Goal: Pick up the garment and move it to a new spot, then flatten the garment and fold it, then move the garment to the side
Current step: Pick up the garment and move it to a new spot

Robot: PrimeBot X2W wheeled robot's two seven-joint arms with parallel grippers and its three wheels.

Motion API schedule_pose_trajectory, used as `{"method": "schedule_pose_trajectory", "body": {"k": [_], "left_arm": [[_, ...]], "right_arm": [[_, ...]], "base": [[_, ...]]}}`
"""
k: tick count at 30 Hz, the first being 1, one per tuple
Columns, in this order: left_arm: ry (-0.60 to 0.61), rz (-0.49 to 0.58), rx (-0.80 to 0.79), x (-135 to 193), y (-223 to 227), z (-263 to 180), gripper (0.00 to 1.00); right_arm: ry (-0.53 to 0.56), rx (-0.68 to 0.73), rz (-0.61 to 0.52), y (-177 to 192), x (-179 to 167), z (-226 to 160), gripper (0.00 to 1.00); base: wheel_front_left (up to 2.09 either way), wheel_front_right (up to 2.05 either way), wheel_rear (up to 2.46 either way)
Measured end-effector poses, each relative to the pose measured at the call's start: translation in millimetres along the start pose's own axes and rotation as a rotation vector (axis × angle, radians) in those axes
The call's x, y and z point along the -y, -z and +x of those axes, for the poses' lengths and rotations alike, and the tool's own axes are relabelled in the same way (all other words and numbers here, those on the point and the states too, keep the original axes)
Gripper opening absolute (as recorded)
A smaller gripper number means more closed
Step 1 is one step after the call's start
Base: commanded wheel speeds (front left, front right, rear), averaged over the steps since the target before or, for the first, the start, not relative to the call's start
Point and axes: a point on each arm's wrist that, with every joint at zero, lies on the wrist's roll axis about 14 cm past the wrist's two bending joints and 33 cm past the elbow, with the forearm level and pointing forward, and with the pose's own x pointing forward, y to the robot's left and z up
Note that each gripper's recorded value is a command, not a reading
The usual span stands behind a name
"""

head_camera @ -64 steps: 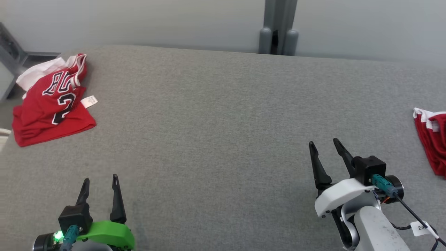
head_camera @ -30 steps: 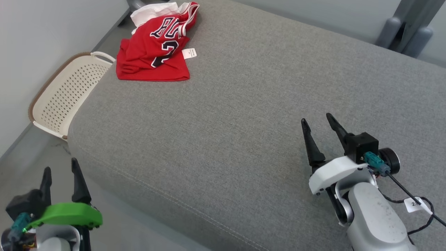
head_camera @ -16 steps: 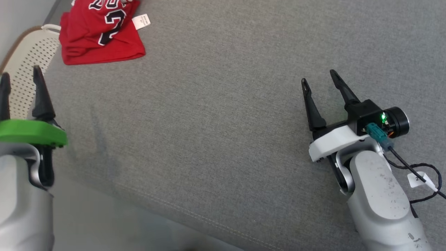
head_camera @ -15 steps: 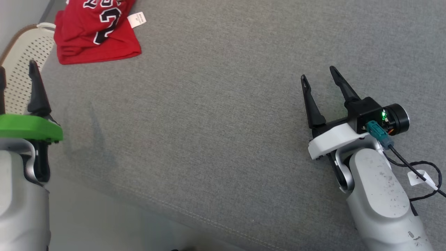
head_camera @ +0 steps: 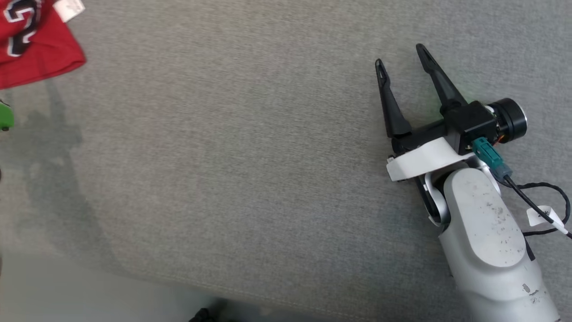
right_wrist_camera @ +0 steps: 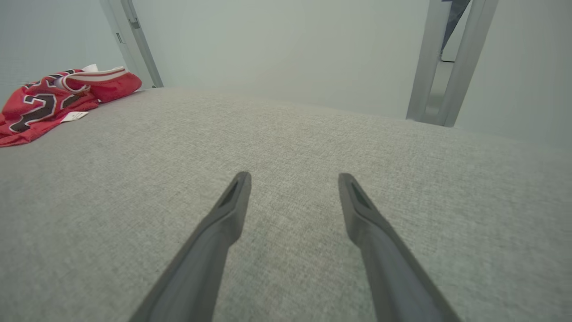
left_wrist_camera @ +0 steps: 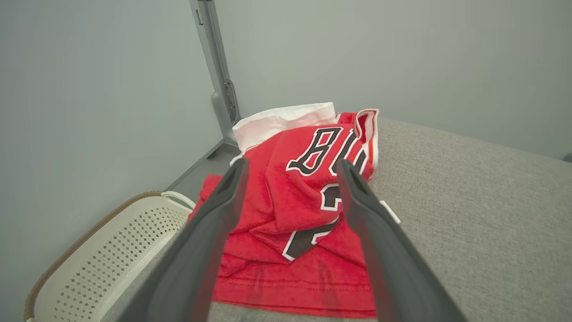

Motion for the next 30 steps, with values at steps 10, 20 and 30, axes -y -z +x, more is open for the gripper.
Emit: {"method": "schedule_pose_trajectory", "body": {"k": [10,20,30], "left_arm": [[0.048,0.032,-0.167,16.4,43.3,39.8,1.0],[-0.003,0.093,-0.351,6.2,90.3,52.2,1.0],[0.013,0.142,-0.279,7.5,76.7,58.6,0.0]], "right_arm": [[0.068,-0.006,-0.001,11.3,29.2,-10.4,1.0],[0.115,-0.009,-0.01,17.6,48.3,-17.2,1.0],[0.13,-0.013,-0.004,18.6,52.3,-18.7,1.0]], "base": [[0.0,0.0,0.0],[0.0,0.0,0.0],[0.0,0.0,0.0]]}}
